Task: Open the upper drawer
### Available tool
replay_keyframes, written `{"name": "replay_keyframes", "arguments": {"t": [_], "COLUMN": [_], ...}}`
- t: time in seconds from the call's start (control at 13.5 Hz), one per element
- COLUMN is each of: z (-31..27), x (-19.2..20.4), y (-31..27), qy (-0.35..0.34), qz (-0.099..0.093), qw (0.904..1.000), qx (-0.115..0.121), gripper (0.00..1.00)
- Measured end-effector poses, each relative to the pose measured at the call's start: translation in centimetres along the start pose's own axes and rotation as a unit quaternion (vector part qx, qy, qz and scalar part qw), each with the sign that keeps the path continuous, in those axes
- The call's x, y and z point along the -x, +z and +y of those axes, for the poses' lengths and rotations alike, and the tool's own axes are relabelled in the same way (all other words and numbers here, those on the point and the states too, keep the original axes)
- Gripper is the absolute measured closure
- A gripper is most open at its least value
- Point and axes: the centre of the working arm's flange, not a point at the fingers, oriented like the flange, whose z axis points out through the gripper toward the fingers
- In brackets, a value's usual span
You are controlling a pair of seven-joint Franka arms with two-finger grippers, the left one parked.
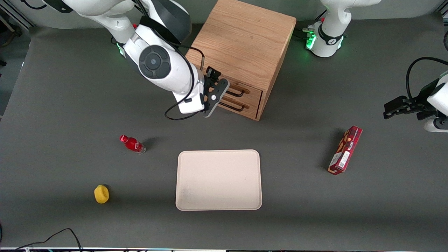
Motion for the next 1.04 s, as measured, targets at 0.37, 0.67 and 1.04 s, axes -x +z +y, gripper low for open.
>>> {"name": "replay_keyframes", "arguments": {"t": [0.37, 0.67, 1.04], "z": [-1.0, -1.7, -1.1], "x": [-0.3, -0.5, -0.8], "y": [4.5, 6.0, 7.8], "qy": [-0.019, -0.031, -0.038], "qz": [-0.025, -0.024, -0.009], "qw": [0.9995, 0.9991, 0.9986], "qx": [0.002, 0.017, 0.036], "gripper": [0.0, 0.0, 0.0]}}
